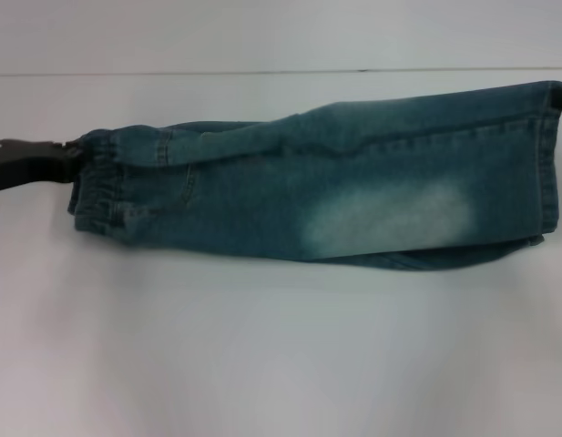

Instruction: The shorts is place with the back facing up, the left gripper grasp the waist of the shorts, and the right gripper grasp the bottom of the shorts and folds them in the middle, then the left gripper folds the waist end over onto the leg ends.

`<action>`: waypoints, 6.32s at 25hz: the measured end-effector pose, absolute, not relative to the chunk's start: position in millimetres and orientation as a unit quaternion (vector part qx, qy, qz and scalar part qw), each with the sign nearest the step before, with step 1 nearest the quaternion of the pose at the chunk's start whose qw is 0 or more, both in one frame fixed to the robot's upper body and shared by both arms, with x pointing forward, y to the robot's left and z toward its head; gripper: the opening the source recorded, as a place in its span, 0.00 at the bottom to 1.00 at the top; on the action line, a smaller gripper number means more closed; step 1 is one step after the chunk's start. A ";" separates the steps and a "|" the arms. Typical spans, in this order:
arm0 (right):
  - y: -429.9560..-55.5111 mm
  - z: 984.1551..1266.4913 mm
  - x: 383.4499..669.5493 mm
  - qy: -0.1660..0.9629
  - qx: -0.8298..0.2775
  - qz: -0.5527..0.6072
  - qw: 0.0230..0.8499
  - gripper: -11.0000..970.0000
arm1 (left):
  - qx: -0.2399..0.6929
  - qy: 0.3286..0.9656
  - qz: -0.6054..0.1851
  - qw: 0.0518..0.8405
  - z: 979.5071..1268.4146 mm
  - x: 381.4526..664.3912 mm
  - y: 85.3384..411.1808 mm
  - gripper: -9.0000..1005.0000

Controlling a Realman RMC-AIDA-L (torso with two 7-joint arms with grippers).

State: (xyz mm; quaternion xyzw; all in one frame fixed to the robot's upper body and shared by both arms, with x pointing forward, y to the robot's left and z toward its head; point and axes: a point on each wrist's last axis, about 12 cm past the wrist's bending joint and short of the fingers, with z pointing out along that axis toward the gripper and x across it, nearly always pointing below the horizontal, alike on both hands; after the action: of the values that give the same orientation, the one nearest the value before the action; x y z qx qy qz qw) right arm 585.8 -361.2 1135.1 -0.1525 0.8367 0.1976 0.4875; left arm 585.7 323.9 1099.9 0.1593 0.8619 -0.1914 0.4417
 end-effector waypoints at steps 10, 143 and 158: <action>-348.7 1111.0 599.7 0.848 -0.136 0.172 0.482 0.03 | 0.171 0.865 -0.147 0.448 1095.3 609.4 303.7 0.10; -237.0 1033.7 571.3 0.761 -0.274 0.274 0.520 0.34 | 0.410 0.804 -0.118 0.414 1194.5 630.9 242.1 0.09; -198.4 1018.9 582.1 0.780 -0.291 0.229 0.505 0.01 | 0.502 0.758 -0.126 0.397 1286.1 645.3 128.0 0.08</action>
State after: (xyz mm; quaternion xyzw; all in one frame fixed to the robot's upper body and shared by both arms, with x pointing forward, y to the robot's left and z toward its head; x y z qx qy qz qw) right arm 582.1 -198.4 1018.9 -0.2913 0.7796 0.2289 0.5049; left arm 645.3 128.0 1286.1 0.5020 0.7577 -0.1265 0.3973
